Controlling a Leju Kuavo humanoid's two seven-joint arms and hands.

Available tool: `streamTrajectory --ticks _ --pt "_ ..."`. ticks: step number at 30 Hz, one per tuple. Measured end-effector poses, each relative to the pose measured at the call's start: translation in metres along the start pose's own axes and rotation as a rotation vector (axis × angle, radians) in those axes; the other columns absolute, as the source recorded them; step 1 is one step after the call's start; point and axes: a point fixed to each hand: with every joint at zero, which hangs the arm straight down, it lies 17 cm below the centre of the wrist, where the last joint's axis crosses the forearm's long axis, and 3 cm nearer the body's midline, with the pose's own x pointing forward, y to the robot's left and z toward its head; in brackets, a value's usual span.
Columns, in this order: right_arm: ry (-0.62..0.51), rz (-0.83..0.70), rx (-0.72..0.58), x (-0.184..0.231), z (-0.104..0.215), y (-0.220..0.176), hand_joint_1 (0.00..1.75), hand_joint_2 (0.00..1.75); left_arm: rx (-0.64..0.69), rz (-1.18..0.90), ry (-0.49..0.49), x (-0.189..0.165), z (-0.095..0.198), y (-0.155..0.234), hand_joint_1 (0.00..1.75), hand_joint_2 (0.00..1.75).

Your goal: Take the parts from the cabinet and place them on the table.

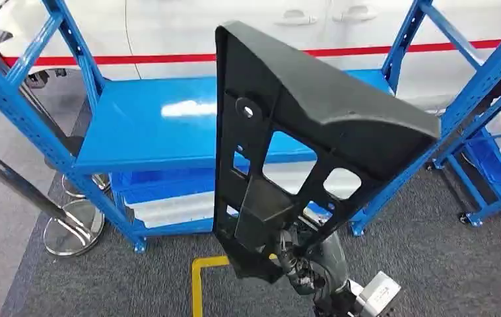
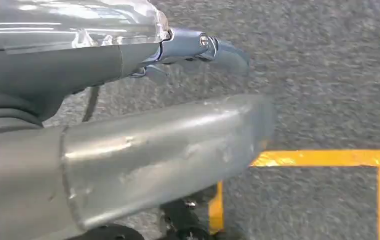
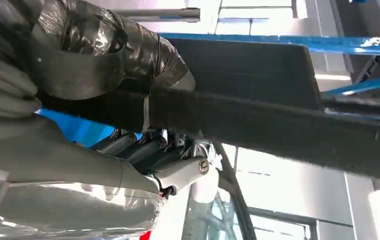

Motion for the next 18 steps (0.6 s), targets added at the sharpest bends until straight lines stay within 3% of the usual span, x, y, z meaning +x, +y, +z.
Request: streamTrajectory --ticks 18 --pt "0.036 -0.012 -0.015 -0.011 0.008 -0.002 1.75 1.75 -0.002 0.014 0.013 -0.006 0.002 0.0 0.0 0.0"
